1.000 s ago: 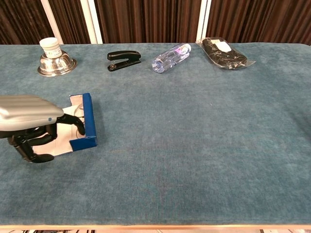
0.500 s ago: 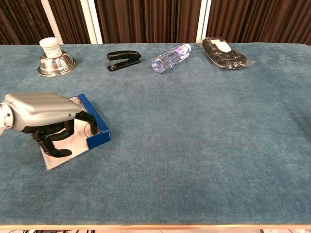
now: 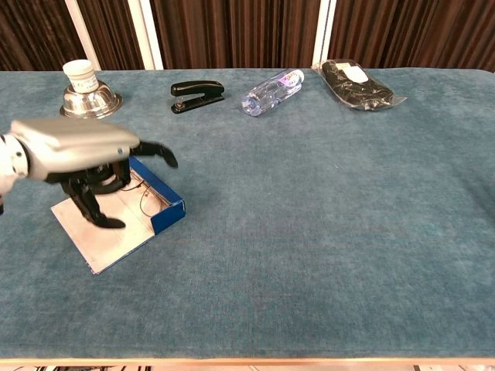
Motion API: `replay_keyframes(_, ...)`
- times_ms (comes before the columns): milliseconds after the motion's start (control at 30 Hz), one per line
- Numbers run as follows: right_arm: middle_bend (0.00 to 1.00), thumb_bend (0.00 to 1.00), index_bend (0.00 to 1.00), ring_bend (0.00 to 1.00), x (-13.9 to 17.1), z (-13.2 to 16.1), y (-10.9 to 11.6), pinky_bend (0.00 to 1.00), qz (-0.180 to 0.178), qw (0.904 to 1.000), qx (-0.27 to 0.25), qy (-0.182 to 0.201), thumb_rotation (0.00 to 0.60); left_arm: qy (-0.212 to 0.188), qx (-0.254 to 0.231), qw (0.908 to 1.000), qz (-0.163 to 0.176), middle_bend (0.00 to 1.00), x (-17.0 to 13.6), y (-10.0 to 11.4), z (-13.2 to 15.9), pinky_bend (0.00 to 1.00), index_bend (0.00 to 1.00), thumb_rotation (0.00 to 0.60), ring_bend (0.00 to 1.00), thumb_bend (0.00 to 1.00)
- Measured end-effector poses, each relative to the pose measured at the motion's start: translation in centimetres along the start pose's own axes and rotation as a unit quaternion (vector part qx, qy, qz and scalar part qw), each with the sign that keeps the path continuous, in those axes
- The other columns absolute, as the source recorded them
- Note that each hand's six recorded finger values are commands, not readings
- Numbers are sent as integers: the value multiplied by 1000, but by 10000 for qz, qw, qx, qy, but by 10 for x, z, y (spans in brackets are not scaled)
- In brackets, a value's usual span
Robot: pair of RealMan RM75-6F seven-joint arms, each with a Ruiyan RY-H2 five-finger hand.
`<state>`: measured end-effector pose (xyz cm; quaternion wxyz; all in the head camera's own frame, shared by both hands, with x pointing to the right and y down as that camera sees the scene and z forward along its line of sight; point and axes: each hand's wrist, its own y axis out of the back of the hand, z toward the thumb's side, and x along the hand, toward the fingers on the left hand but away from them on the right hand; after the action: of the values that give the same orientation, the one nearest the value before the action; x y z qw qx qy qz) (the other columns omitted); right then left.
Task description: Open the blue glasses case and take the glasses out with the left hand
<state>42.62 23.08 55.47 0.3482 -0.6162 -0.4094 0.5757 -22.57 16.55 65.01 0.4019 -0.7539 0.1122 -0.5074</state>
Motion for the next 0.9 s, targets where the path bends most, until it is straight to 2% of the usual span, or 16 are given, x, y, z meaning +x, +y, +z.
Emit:
replay_keyframes(100,0,110,0,0,0,0,0,232,-3,10000,-2,-6,600,181,110,9995,233,862,5,4,-10,840,159,600,776,179)
replay_keyframes(300,0,110,0,0,-1,0,0,232,8,10000,-30,-26,600,374,173,9988,266,862,28,-2,-15,840,169,600,777,179)
replay_keyframes(467,0,110,0,0,-1,-1,0,232,16,10000,-57,-32,600,363,189,9987,294,864,43,-2,-7,842,170,600,778,179)
replay_keyframes(900,0,110,0,0,-1,-2,0,232,35,9999,-128,-58,600,287,249,9989,258,862,58,-7,9,843,170,600,778,179)
